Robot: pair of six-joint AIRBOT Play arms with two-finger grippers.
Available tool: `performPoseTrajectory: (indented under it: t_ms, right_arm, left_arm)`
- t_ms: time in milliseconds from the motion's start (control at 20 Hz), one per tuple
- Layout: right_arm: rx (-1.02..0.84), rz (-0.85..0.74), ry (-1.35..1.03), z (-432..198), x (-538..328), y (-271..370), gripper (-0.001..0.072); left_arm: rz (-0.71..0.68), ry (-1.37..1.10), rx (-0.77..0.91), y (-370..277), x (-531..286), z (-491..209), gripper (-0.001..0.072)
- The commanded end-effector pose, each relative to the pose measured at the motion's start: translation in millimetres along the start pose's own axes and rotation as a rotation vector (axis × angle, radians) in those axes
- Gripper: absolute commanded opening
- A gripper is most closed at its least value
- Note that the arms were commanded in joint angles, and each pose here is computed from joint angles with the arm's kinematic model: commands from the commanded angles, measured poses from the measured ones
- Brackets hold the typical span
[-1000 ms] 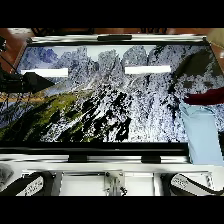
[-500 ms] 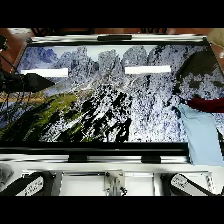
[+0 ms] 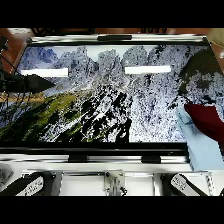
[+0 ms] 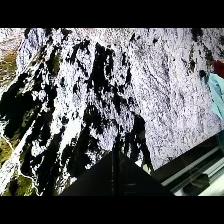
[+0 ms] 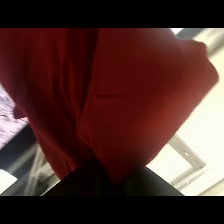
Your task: Fold the shirts.
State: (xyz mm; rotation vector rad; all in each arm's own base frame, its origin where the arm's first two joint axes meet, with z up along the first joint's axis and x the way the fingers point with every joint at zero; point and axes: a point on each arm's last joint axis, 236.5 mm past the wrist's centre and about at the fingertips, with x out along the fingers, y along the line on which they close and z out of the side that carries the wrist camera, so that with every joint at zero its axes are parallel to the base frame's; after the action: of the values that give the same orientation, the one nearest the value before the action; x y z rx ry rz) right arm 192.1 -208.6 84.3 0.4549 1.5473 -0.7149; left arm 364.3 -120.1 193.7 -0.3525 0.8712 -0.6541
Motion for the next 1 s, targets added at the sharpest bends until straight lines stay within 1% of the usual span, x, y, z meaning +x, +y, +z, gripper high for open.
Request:
performPoseTrajectory:
  t_ms: [0, 50, 100, 150, 300, 350, 450, 500, 550, 600, 650, 700, 750, 800, 850, 900, 950]
  right_arm:
    - [0.039, -0.096, 0.052, -19.6, 43.0, -15.3, 0.0087]
    - [0.037, -0.087, 0.068, -23.2, 55.7, -10.9, 0.0173]
    - [0.028, -0.083, 0.082, -26.9, 65.3, -8.3, 0.0395]
    - [-0.002, -0.088, 0.100, -31.4, 72.1, -8.6, 0.0545]
    - [-0.004, -0.196, 0.107, -32.5, 60.2, -35.1, 0.0545]
    - [0.003, -0.211, 0.071, -23.5, 47.7, -40.5, 0.0545]
    - [-0.017, -0.145, -0.105, 16.4, 10.8, -29.1, 0.0545]
    - [-0.032, -0.085, -0.230, 41.9, -15.1, -13.5, 0.0545]
    - [-0.060, -0.002, -0.389, 70.8, -50.6, 13.1, 0.0545]
    - [-0.107, 0.093, -0.543, 93.2, -90.3, 48.6, 0.0545]
    - [-0.166, 0.186, -0.657, 103.0, -124.3, 88.0, 0.0544]
    - [-0.248, 0.291, -0.717, 96.0, -150.8, 137.7, 0.0544]
    - [-0.309, 0.376, -0.721, 78.5, -162.6, 183.0, 0.0544]
    - [-0.375, 0.410, -0.699, 58.3, -160.8, 222.4, 0.0544]
    - [-0.446, 0.395, -0.648, 35.6, -143.9, 256.9, 0.0544]
    - [-0.506, 0.351, -0.551, 9.7, -114.2, 281.4, 0.0545]
    - [-0.557, 0.326, -0.443, -15.8, -84.1, 300.0, 0.0545]
  left_arm:
    - [-0.004, 0.011, 0.002, -0.7, 0.2, -2.6, 0.0036]
    - [-0.005, 0.011, 0.002, -0.7, 0.2, -2.7, 0.0036]
    - [-0.005, 0.011, 0.002, -0.7, 0.2, -2.7, 0.0036]
    - [-0.005, 0.011, 0.002, -0.7, 0.2, -2.7, 0.0036]
    - [-0.003, 0.008, 0.001, -0.3, 0.3, -1.9, 0.0036]
    - [-0.003, 0.009, 0.001, -0.2, 0.6, -1.9, 0.0035]
    - [0.033, 0.022, 0.001, 7.6, 1.6, -4.5, 0.0033]
    - [0.108, 0.052, 0.012, 21.1, 1.5, -9.3, 0.0033]
    - [0.213, 0.095, 0.038, 38.9, -0.5, -14.5, 0.0032]
    - [0.358, 0.151, 0.075, 61.3, -6.6, -18.9, 0.0032]
    - [0.508, 0.199, 0.102, 82.8, -16.9, -19.6, 0.0032]
    - [0.670, 0.237, 0.104, 102.5, -29.7, -17.3, 0.0033]
    - [0.777, 0.264, 0.111, 113.4, -34.6, -14.0, 0.0034]
    - [0.794, 0.292, 0.122, 114.5, -25.4, -15.1, 0.0043]
    - [0.769, 0.335, 0.131, 112.6, -7.3, -22.1, 0.0261]
    - [0.747, 0.390, 0.123, 111.8, 8.9, -33.0, 0.0682]
    - [0.751, 0.450, 0.081, 114.1, 19.4, -47.1, 0.0720]
